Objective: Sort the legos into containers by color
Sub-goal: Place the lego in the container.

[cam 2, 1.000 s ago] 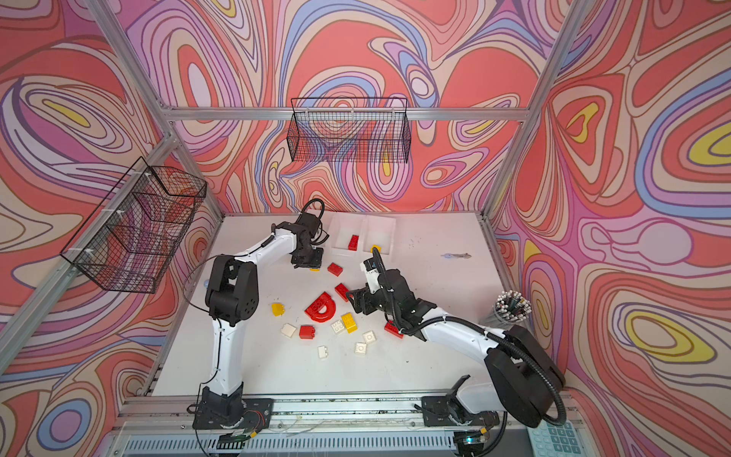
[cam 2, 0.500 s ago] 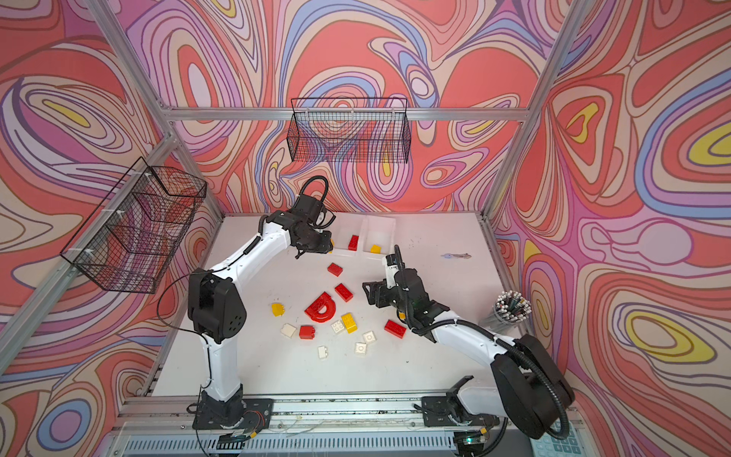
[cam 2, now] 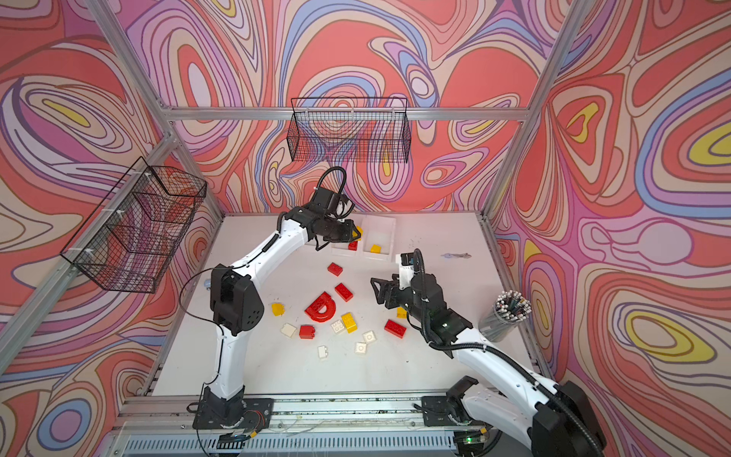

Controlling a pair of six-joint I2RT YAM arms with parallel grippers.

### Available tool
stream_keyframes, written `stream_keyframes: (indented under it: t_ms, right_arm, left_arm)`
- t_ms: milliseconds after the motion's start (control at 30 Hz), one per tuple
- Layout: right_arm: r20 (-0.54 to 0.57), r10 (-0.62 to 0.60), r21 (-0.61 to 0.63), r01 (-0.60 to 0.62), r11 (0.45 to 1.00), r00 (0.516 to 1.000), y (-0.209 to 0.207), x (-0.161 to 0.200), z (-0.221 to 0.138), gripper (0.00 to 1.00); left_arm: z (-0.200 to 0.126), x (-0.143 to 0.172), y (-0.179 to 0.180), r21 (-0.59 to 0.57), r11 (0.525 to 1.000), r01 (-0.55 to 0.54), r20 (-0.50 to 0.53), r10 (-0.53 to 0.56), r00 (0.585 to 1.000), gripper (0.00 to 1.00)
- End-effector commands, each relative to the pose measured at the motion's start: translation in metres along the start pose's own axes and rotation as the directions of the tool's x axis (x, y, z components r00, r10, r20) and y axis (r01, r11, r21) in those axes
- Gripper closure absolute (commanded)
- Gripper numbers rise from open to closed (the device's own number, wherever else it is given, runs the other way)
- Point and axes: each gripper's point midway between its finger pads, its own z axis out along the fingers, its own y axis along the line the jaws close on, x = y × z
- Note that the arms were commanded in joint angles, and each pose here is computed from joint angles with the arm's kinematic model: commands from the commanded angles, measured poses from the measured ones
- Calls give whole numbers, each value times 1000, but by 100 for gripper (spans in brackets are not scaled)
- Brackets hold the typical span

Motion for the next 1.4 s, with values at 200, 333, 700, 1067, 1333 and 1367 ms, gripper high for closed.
stream_keyframes:
  t_ms: [200,333,700,1067,1333,1367]
  right_arm:
    - [-18,-7,0,7,1000,1000,1,2,-8,19]
    - [-36,-2,-15,1,1000,999,3,5,-4,19]
    - [-50,6,-27,-7,1000,999,3,13,-2,19]
    - [-51,-5,-33,3,999,999,4,13,-3,19]
    - [-56,-4,-42,1,999,998,5,14,0,19]
    - [-53,-7,-43,5,999,999,6,12,-1,19]
  left_arm:
    - [45,-22,-27,185,981,57,66,-71,995,78]
    - [63,-30,-28,226,971,80,96,-104,990,77]
    - [97,-41,-23,250,960,126,109,-157,982,74]
    - [100,-41,-14,210,968,134,118,-161,980,44]
    - [73,-55,-16,184,978,96,157,-126,980,37]
    - [66,-58,-17,185,978,91,166,-122,979,37]
